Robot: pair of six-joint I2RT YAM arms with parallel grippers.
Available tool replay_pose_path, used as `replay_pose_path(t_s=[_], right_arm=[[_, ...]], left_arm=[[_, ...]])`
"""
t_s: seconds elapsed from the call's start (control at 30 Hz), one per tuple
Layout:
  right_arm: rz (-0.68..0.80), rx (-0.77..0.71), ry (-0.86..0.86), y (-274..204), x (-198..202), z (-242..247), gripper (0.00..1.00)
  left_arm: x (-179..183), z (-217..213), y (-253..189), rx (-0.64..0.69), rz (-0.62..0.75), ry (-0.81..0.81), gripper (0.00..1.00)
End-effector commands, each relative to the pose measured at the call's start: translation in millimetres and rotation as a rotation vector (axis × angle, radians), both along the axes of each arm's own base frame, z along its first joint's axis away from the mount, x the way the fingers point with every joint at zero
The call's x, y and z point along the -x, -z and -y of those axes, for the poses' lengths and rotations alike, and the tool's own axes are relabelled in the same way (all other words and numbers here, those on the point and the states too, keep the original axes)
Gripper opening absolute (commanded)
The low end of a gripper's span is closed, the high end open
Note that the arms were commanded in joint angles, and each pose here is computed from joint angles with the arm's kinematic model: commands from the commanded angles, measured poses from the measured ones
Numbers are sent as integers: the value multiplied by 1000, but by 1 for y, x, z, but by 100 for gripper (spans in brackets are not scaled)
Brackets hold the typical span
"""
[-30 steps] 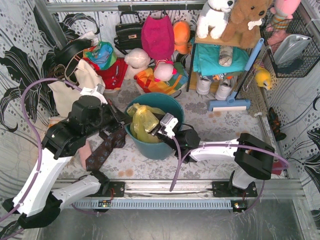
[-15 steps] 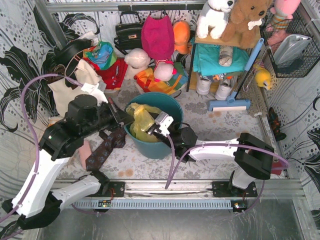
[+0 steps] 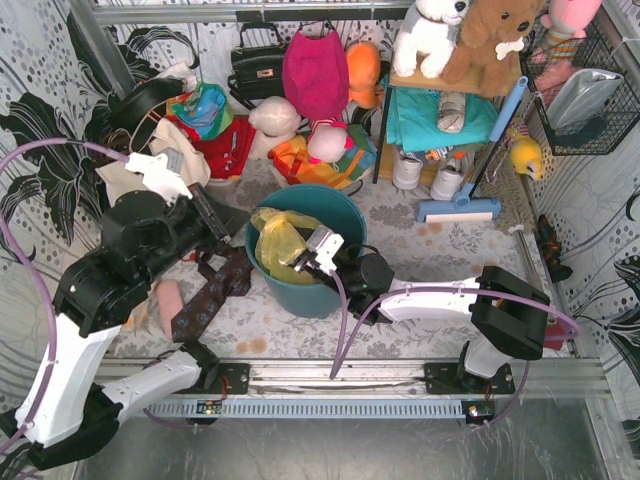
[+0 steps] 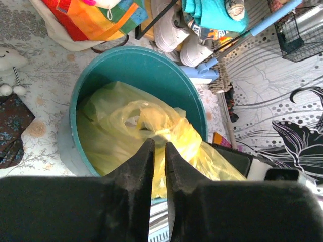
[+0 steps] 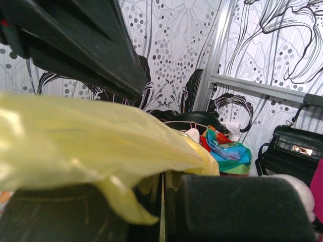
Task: Tie the trash bag
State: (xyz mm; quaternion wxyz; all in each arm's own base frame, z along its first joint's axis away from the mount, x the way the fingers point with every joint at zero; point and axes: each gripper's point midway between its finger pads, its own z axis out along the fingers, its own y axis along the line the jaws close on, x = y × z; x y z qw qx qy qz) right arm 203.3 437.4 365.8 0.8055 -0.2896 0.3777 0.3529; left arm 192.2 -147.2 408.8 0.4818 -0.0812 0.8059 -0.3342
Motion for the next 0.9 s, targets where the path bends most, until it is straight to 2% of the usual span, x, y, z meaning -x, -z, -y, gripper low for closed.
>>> replay_pose_path(t_s=[0.0,0.17,0.3,0.47,0.67,0.87], right_arm=[[8,24,-26,4,7,-3,0],[9,25,-28,4,7,-3,0],[13,25,-34,2,8,-4,0],[15,23,-34,1,9,-3,0],[18,19,-33,0,9,-2,0],[17,16,-22,0,7,-1,0]], left_arm=[[-24,10,-2,-19,45,-15,25],[-31,29,1,-6,27,44,36],[-38,30,11,-21,-29,14,42],[-38,24,24,-58,-89,-19,42],[-34,5,22,-95,-99,-89,43],[-20,24,23,-43,-113,33,42]])
